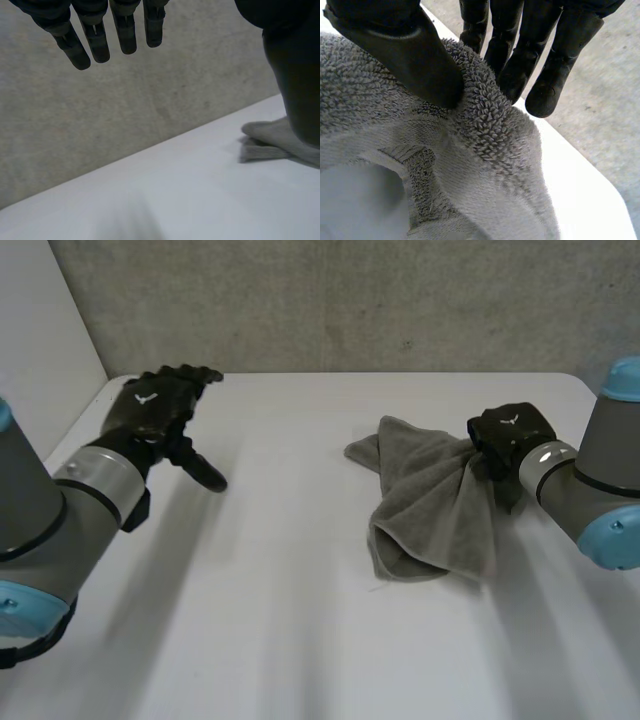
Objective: Fold the towel.
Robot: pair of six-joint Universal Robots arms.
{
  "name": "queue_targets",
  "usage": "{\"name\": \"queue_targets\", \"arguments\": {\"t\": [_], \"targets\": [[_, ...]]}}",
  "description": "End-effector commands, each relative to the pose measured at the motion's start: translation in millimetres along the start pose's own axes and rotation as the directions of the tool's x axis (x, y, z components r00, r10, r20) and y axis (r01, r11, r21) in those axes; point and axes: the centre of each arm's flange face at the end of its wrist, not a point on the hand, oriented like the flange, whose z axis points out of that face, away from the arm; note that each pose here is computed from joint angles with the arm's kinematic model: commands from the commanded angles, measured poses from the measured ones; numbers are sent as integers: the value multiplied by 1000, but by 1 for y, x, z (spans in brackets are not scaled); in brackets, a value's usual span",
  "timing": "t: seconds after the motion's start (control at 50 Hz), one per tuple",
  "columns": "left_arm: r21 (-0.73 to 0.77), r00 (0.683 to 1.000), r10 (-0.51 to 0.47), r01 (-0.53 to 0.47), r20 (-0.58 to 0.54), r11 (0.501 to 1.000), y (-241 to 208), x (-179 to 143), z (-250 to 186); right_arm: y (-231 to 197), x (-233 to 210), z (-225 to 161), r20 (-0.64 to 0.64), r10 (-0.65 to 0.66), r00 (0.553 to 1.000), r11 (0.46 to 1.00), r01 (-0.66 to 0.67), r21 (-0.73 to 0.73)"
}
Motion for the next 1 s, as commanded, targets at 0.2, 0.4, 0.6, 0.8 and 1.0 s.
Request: {"name": "queue_targets", "arguments": {"t": [0.2, 0.4, 0.6, 0.8, 1.0], "targets": [[-29, 996, 58, -60, -63, 998, 13, 22, -2, -130, -19, -76, 79, 78, 994, 916, -103, 388], [-17, 997, 57, -57, -50, 998, 8, 21, -4, -108, -113, -74, 505, -37, 863, 987, -47, 152], [-8, 996, 59, -59, -60, 998, 3, 23, -8, -80, -124, -41, 433, -139, 891, 989, 102, 109], [-72, 992, 69, -77, -107, 994, 5, 35, -19, -96, -89, -89, 388, -89, 917, 990, 41, 132], [-278, 938, 208, -285, -277, 917, 38, 68, -57, -39, -107, -134, 500, -68, 863, 996, 90, -20]]}}
